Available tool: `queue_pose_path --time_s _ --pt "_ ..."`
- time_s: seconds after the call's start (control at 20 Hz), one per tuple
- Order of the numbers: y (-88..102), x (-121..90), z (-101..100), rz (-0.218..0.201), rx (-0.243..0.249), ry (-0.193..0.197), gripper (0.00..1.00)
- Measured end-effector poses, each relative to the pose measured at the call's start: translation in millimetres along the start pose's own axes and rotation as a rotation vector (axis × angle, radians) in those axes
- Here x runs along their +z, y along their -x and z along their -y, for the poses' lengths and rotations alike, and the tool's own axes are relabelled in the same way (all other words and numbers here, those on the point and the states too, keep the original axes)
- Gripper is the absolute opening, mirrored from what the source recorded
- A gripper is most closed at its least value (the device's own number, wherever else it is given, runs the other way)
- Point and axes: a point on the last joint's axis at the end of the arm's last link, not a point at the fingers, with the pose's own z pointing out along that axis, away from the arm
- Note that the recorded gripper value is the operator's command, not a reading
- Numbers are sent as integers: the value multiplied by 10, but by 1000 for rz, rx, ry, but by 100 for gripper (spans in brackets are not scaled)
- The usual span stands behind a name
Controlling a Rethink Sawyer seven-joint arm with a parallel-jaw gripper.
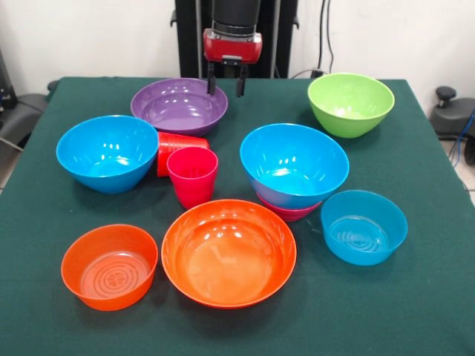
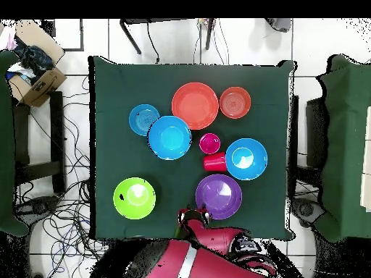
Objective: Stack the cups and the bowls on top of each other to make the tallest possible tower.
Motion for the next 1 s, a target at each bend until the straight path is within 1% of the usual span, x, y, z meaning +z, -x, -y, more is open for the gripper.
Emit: queue_pose_path --time_s 0.2,0.25,0.35,0.5,0.55,0.7,0.95,1.0 --pt "-108 38 1 -10 -6 -7 100" --pt "-152 51 -3 -8 -12 -16 100" --pt "-207 69 -27 5 -28 -33 100" --pt "-233 82 -46 22 -37 -46 100" --pt "-243 94 -60 41 -45 -56 100" --pt "-263 104 -61 55 -51 -63 100" --pt "-304 117 -20 57 -46 -77 100" --pt "-317 118 7 53 -42 -85 100"
